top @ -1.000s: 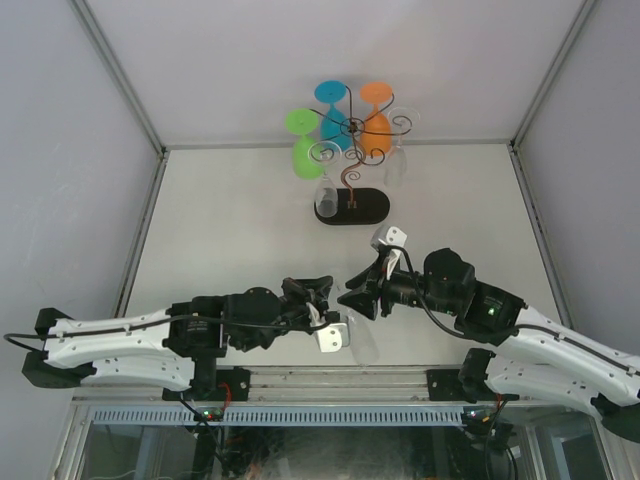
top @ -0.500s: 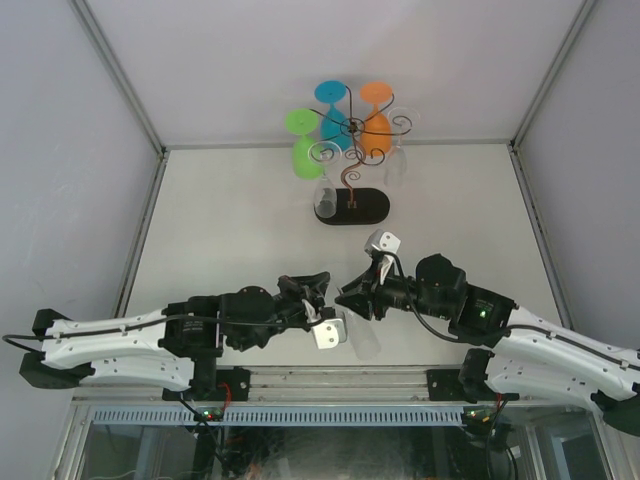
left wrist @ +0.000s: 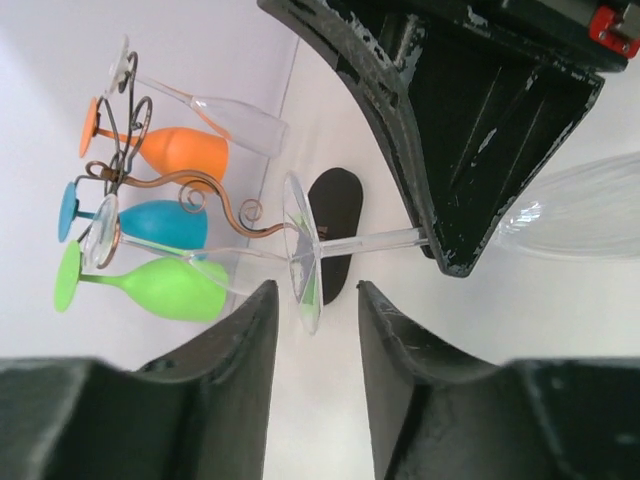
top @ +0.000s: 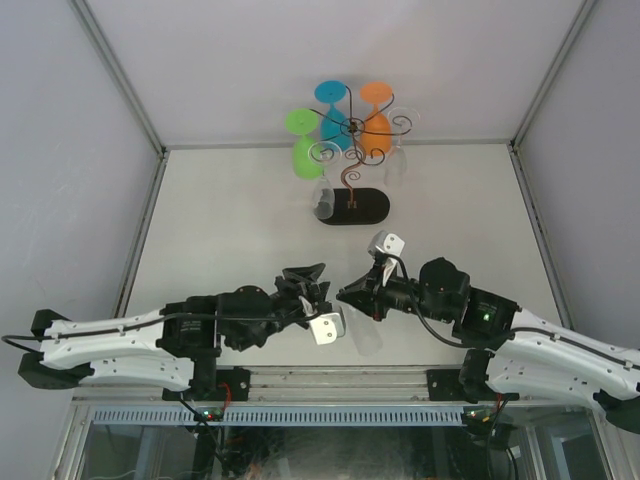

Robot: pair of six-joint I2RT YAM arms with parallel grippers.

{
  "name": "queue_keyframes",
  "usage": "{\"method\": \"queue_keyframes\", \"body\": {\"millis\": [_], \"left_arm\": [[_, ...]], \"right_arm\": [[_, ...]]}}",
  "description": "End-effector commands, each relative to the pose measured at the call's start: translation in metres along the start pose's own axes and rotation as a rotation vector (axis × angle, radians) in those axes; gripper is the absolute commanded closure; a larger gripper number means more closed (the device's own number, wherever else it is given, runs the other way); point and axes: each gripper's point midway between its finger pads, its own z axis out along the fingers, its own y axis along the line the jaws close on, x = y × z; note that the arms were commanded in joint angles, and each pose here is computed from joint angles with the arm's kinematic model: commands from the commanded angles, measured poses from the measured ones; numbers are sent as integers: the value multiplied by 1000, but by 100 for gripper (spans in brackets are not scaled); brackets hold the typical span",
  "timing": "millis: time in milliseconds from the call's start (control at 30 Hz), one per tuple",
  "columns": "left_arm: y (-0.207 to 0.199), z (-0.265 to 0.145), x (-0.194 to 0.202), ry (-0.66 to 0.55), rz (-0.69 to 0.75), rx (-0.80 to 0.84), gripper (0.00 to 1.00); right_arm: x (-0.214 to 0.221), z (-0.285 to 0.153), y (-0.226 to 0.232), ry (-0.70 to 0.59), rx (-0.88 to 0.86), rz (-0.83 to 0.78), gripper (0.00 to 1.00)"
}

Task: Place the wine glass upside down on the wine glass rack
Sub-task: Turn the wine glass upside down at the wine rack.

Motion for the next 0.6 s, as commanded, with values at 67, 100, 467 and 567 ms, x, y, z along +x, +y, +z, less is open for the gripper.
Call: {"method": "queue_keyframes", "body": {"millis": [67, 100, 467, 567], "left_arm": [[29, -13, -15, -48, -120, -101, 44], [30, -14, -14, -43, -132, -109, 40], [62, -32, 20, -13, -463, -173, 25], [72, -41, 34, -8, -575, -221, 23]], "right_arm": [[-33, -8, -2, -132, 37, -25, 100], [-34, -9, -4, -137, 45, -27, 100], [-41, -28, -25, -248, 153, -53, 100], [-43, -36, -34, -275, 200, -59, 100]]}}
